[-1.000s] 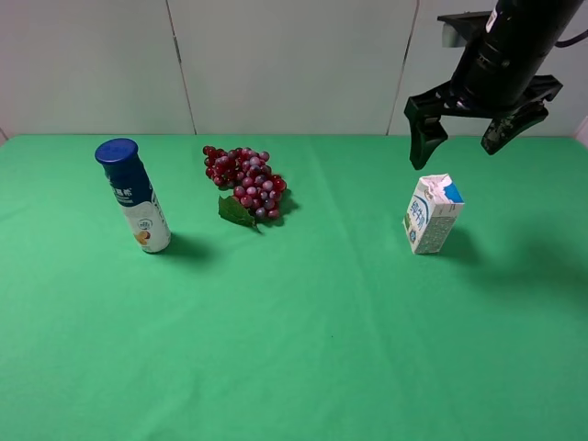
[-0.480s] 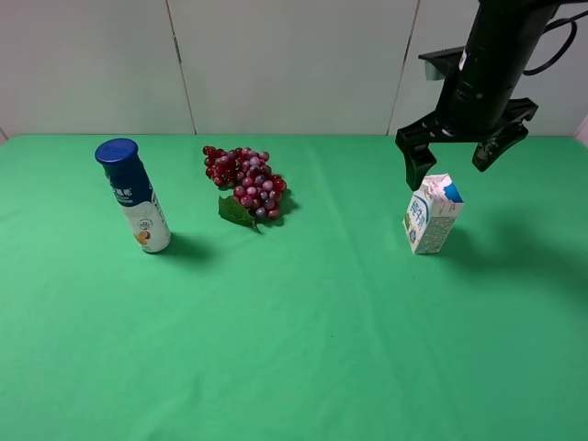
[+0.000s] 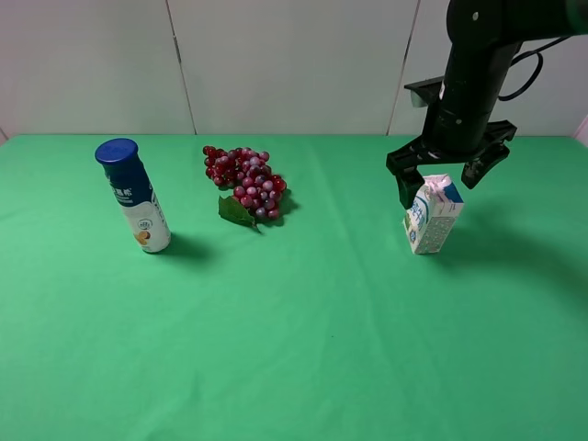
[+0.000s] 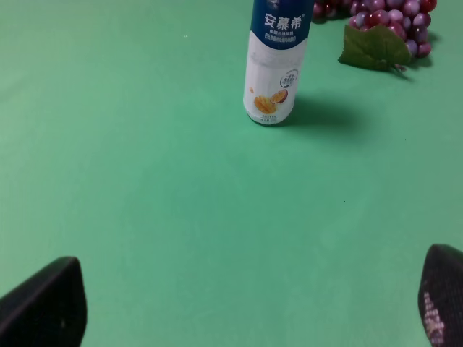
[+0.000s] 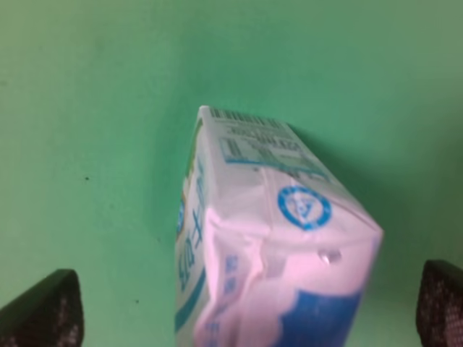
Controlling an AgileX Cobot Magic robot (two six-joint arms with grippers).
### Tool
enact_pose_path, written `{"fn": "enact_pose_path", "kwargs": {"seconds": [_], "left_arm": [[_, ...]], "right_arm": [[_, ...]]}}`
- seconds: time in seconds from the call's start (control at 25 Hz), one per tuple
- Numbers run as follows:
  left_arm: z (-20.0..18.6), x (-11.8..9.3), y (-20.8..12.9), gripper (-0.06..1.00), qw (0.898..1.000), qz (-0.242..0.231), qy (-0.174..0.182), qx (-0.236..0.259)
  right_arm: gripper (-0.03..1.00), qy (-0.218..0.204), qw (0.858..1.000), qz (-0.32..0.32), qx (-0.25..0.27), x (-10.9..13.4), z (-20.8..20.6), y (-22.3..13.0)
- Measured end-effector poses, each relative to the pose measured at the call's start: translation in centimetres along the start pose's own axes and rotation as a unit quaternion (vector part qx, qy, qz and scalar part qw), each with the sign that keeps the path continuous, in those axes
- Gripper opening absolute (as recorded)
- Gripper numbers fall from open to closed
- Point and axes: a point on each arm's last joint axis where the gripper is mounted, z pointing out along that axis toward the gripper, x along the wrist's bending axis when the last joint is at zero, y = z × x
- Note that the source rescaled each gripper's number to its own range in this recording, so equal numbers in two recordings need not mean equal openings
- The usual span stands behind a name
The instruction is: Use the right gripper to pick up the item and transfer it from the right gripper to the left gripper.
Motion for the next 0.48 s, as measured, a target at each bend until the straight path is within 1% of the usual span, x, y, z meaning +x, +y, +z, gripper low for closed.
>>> {"fn": "enact_pose_path", "kwargs": {"seconds": [0.28,0.48], "left_arm": [[0.0,0.0,0.0,0.84,1.0,0.0,0.0,0.0],[0.0,0.0,0.0,0.84,1.0,0.0,0.0,0.0]], "right_arm": [[1.0,0.0,1.0,-0.003,0.029,0.2,2.4,0.2],[1.0,0.001,1.0,-0.003,0.022,0.3,2.6,0.4]]}}
